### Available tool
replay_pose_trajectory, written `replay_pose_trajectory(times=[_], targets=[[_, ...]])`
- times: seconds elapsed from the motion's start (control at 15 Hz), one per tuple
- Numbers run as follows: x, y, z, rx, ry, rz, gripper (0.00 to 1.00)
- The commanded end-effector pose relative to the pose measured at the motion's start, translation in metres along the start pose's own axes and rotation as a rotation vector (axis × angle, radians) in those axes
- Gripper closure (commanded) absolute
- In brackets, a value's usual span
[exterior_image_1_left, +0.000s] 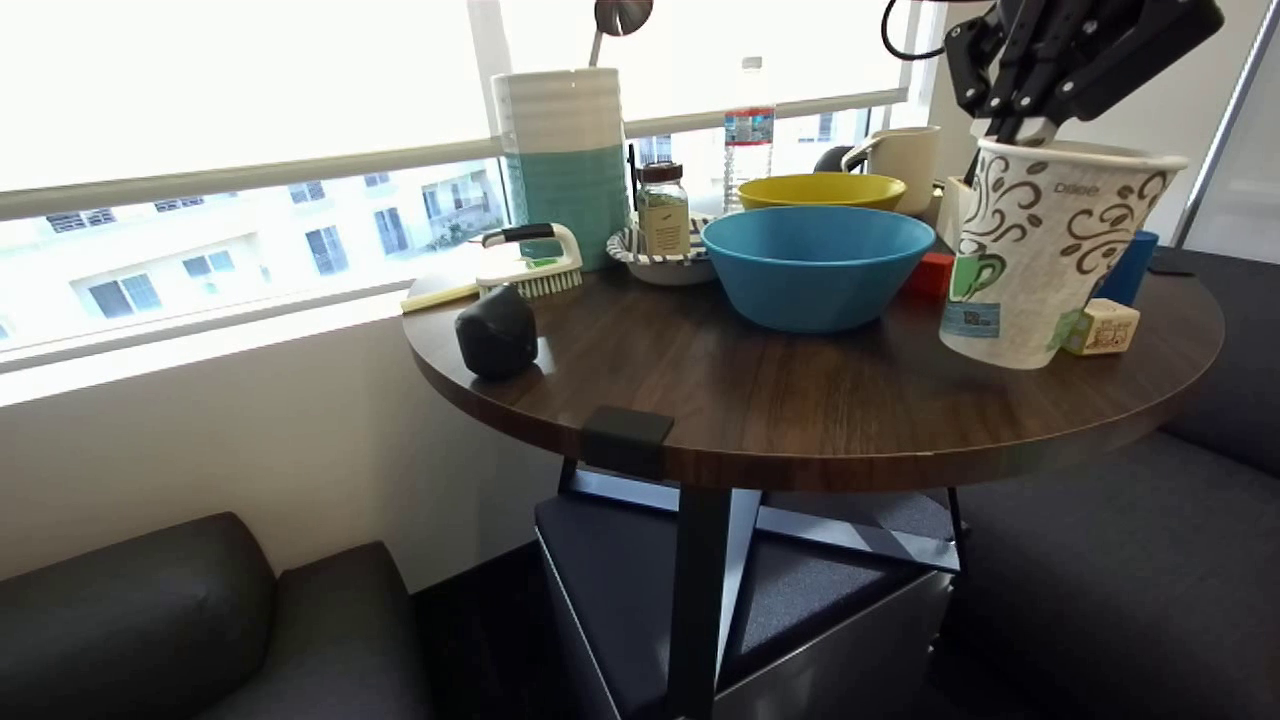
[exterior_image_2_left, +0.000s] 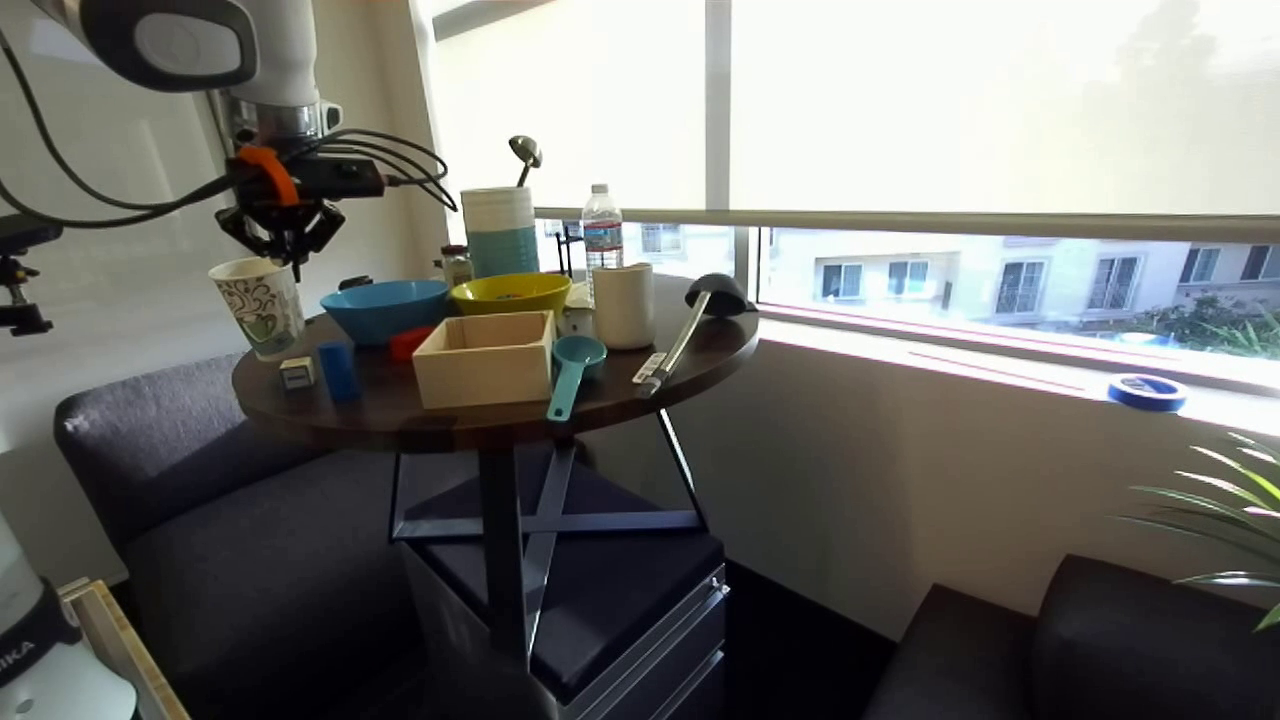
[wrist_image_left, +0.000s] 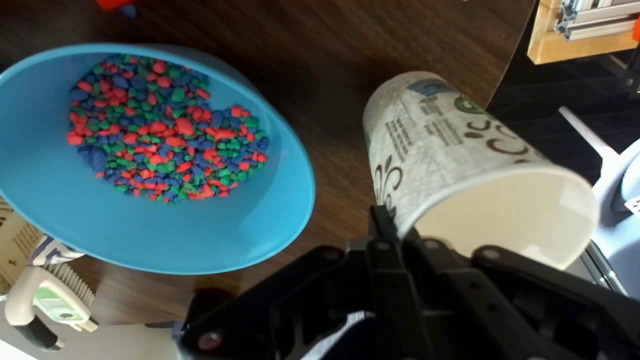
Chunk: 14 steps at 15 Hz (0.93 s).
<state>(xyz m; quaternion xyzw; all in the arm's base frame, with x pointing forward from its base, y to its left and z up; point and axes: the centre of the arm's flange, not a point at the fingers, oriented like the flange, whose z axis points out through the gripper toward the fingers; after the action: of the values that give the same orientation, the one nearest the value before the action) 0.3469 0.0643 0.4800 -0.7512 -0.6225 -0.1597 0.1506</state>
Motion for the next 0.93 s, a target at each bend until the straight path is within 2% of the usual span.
replay_pose_trajectory(times=[0.0, 0.07, 0.13, 0.2, 0.33, 0.73, 0.87], targets=[[-0.009, -0.003, 0.009, 0.010, -0.002, 0.041, 0.99], [-0.011, -0.003, 0.010, 0.011, -0.002, 0.041, 0.99], [-0.011, -0.001, 0.011, 0.008, 0.008, 0.029, 0.72], [-0.012, -0.001, 0.011, 0.013, 0.026, 0.018, 0.70], [-0.008, -0.003, 0.001, -0.004, 0.018, 0.010, 0.58], [0.025, -0.022, -0.061, -0.107, -0.043, -0.023, 0.16], [0.034, -0.034, -0.082, -0.125, -0.058, 0.042, 0.02]])
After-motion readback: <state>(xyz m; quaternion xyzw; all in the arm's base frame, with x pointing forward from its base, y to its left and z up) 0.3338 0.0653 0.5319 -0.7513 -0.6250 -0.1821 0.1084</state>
